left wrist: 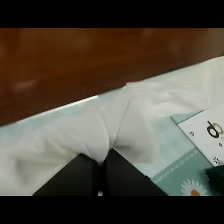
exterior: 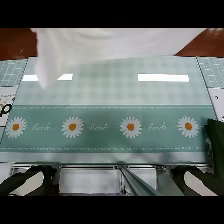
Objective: Fold the shirts.
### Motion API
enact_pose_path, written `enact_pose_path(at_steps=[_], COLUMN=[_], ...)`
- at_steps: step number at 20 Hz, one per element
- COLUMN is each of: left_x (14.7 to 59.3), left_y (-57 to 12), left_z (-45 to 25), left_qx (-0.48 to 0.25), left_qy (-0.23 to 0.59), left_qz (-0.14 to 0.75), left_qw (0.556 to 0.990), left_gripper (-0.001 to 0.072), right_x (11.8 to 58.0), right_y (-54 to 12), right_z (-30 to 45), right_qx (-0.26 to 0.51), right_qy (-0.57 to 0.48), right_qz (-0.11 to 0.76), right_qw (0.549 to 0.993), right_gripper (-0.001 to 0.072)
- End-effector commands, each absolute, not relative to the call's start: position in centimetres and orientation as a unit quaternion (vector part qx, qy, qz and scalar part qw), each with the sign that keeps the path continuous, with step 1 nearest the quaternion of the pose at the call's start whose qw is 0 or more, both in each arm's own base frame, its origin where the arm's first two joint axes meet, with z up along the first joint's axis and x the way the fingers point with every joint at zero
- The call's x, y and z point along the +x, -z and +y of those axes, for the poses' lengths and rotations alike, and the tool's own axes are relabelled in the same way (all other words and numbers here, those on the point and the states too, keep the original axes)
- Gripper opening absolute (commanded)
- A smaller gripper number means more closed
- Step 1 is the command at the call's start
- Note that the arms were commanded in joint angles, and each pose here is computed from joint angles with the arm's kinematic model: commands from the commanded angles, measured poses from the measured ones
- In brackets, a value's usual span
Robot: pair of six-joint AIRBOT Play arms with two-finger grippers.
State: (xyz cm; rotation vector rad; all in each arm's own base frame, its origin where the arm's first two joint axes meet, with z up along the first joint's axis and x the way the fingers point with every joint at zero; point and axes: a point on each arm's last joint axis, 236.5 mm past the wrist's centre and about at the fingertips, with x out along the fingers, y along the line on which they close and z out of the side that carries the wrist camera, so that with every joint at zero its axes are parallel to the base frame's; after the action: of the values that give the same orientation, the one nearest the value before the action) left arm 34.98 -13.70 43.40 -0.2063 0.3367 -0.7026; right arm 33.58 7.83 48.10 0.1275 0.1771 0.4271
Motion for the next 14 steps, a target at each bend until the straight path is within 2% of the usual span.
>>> enact_pose_path(at_steps=[1,5,7,11,14], left_x=[27.0,19.1,16.6,15.7,18.0], left_y=[-49.2,-49.7,-48.8,-43.5,-38.2], left_z=[-13.3,-14.0,-14.4,-14.6,-14.3], left_qx=[-0.054,-0.003,0.006,-0.021,-0.055], left_qy=[0.318,0.314,0.318,0.323,0.325], left_qz=[0.083,0.068,0.080,0.175,0.259], left_qw=[0.943,0.947,0.945,0.930,0.908], left_gripper=[0.0021,0.0021,0.0021,0.0021,0.0021], right_x=[25.0,18.5,16.5,15.7,17.8], right_y=[-52.5,-51.0,-50.6,-47.9,-44.1], right_z=[7.2,7.5,7.7,7.4,7.4], right_qx=[0.008,-0.021,-0.022,-0.003,0.020], right_qy=[-0.165,-0.146,-0.143,-0.133,-0.143], right_qz=[0.020,0.046,0.043,0.072,0.132], right_qw=[0.986,0.988,0.989,0.988,0.981], right_gripper=[0.0020,0.0020,0.0021,0.0020,0.0020])
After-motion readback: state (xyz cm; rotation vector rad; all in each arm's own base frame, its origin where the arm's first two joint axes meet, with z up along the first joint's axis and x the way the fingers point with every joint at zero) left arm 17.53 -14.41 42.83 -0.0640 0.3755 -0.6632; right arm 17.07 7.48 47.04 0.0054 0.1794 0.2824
